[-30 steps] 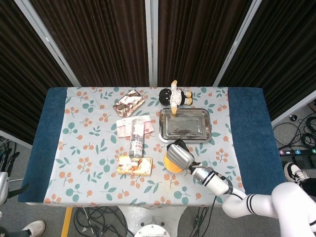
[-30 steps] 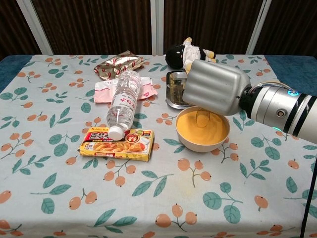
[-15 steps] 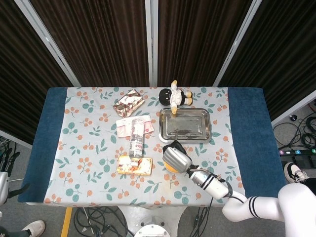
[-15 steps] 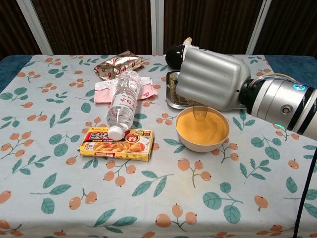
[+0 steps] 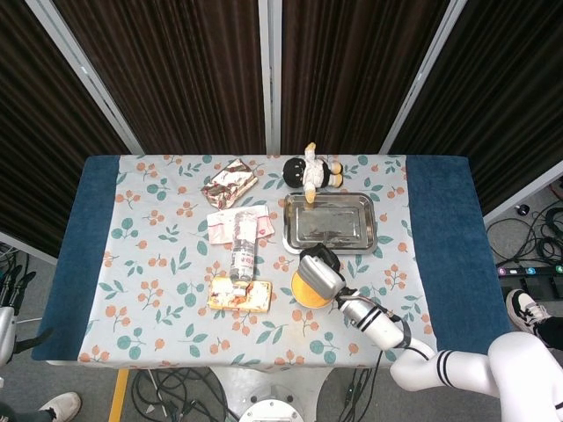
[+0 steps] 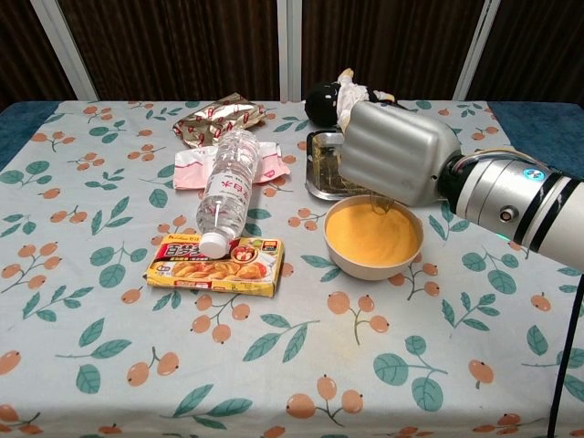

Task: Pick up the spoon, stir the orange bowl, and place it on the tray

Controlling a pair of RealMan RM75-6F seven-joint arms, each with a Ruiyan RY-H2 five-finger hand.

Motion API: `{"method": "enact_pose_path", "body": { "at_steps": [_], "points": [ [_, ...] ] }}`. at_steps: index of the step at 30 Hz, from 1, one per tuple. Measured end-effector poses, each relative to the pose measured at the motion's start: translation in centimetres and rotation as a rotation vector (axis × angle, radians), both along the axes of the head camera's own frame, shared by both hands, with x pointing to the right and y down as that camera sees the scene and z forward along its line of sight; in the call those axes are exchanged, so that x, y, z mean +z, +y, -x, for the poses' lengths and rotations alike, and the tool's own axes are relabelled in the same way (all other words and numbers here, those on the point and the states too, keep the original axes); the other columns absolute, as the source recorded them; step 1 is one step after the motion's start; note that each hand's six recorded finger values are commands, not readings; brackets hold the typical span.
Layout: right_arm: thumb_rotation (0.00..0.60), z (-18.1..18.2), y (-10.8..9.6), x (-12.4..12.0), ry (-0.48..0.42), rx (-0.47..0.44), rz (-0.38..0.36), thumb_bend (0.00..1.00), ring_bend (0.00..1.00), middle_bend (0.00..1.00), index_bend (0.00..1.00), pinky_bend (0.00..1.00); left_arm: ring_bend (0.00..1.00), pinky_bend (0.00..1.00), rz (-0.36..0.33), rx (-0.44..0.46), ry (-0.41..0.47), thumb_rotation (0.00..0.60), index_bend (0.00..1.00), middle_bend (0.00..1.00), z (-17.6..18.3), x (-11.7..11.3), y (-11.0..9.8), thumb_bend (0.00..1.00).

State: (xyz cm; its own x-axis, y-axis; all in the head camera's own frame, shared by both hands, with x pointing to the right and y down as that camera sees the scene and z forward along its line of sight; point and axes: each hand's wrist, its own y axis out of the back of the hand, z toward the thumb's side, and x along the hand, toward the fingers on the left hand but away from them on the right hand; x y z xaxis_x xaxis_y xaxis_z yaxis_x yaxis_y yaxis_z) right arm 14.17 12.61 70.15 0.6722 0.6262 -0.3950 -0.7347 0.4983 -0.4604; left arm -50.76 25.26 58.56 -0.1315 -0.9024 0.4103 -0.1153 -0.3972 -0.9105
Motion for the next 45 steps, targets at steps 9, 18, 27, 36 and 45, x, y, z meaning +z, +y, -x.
{"method": "enact_pose_path", "body": {
  "at_steps": [9, 18, 27, 36, 45],
  "points": [
    [0.6, 1.1, 0.5, -2.1, -0.084, -0.005, 0.027, 0.37, 1.0, 1.0, 0.81, 1.0, 0.09, 0.12, -0.005, 0.005, 0.0, 0.6, 0.16, 0.08, -0.1, -0.1, 0.0, 0.09],
    [0.6, 1.8, 2.5, -0.3, -0.056, -0.043, 0.092, 0.37, 1.0, 1.0, 0.81, 1.0, 0.09, 0.12, -0.001, -0.008, -0.001, 0.6, 0.16, 0.08, 0.2, -0.1, 0.3, 0.09],
    [0.6, 1.1, 0.2, -1.1, -0.081, 0.012, 0.03, 0.38, 1.0, 1.0, 0.81, 1.0, 0.09, 0.12, -0.009, -0.001, -0.001, 0.6, 0.16, 0.08, 0.1, -0.2, 0.1, 0.09],
    [0.6, 0.0, -1.6, -2.6, -0.186, 0.144, 0.106, 0.38, 1.0, 1.0, 0.81, 1.0, 0.09, 0.12, -0.009, 0.012, -0.007, 0.6, 0.16, 0.08, -0.3, -0.3, -0.1, 0.09],
    [0.6, -1.4, -4.9, -0.7, -0.301, 0.434, 0.265, 0.37, 1.0, 1.0, 0.78, 1.0, 0.09, 0.12, -0.005, 0.014, -0.019, 0.6, 0.16, 0.08, -0.6, -0.5, -0.3, 0.09]
  ]
}}
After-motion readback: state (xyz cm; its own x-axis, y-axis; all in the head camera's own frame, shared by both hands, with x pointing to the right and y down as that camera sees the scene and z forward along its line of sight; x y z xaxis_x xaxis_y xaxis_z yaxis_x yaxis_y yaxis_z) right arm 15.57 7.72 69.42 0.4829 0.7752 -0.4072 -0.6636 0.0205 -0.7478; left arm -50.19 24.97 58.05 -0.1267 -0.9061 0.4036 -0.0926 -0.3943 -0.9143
